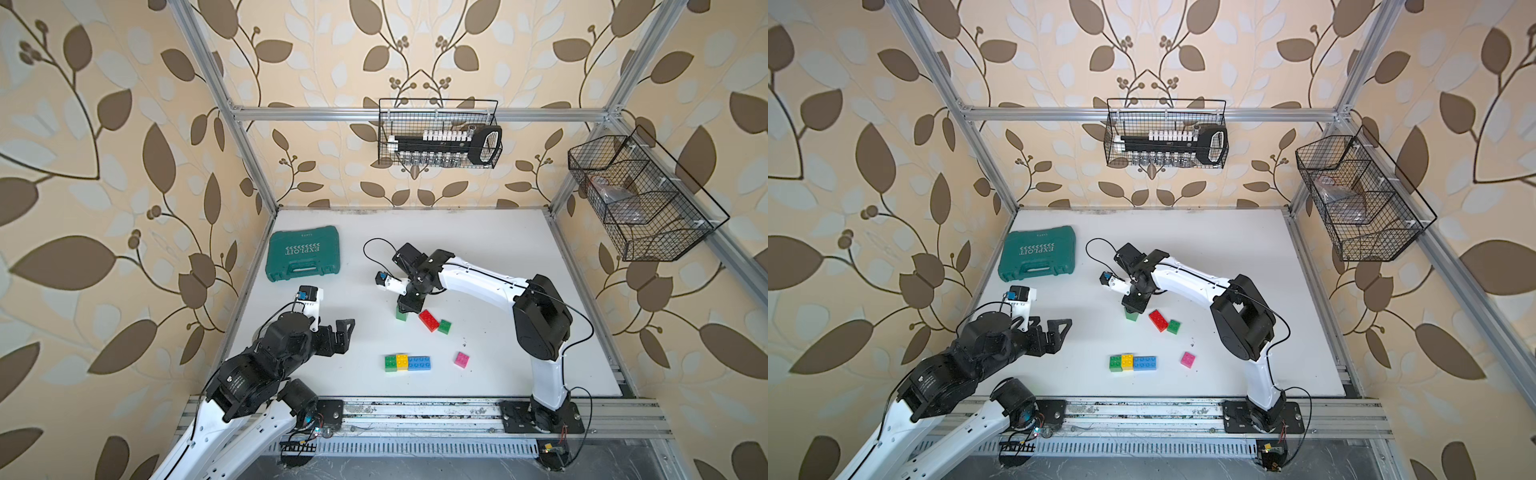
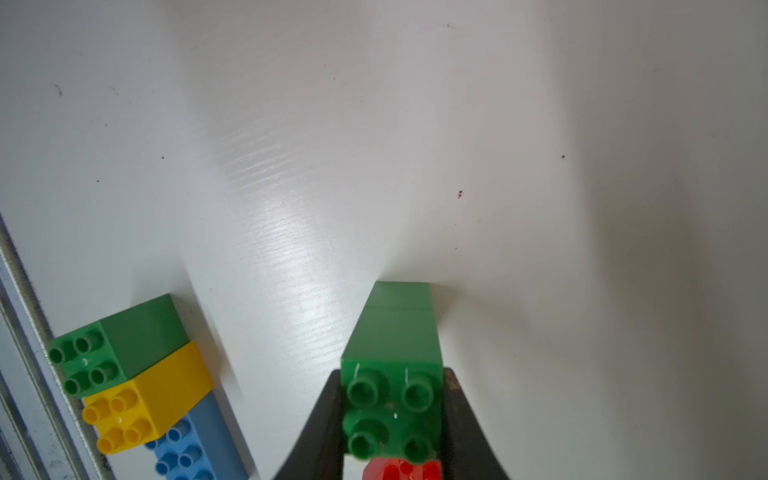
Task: Assemble the letter r with lego
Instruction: Assemble the lego brick with the lego brick, then pick up the lego brick from the center of the board.
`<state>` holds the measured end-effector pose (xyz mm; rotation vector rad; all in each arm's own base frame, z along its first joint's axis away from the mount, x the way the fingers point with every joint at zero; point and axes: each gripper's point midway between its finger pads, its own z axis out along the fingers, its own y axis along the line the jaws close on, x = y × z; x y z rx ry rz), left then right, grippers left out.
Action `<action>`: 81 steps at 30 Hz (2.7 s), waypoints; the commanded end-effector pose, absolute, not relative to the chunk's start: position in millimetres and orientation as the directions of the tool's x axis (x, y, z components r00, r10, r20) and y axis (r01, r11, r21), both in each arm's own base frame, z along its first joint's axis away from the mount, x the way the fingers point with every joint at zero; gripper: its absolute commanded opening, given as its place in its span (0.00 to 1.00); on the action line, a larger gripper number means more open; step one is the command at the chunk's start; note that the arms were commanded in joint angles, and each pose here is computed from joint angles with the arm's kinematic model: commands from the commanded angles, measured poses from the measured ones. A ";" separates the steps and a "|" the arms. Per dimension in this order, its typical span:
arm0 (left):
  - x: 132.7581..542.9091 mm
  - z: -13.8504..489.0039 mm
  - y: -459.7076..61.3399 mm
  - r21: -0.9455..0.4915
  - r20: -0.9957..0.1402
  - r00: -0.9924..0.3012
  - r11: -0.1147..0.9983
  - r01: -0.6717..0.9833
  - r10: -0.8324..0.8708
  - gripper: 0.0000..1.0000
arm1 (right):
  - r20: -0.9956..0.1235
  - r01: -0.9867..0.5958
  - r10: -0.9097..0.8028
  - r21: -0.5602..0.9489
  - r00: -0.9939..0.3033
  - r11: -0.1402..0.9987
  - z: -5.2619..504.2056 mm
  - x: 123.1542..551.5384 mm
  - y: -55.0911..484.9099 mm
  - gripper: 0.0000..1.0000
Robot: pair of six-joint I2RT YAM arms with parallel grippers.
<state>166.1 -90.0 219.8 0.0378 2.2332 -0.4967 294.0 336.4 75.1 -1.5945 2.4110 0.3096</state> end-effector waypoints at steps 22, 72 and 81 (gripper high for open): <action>164.3 231.6 -92.6 -0.360 -0.775 -0.614 0.903 0.236 -0.149 0.99 | -0.306 -0.685 -0.684 -0.122 -0.662 0.718 127.5 311.8 262.1 0.54; 166.7 224.5 -101.7 -0.360 -0.749 -0.652 0.898 0.251 -0.118 0.99 | -0.102 -0.708 -0.701 0.141 -0.706 0.692 46.6 263.0 284.6 0.46; 166.7 224.1 -101.4 -0.359 -0.749 -0.652 0.899 0.250 -0.117 0.99 | -0.065 -0.722 -0.720 0.103 -0.691 0.684 25.5 262.3 279.8 0.45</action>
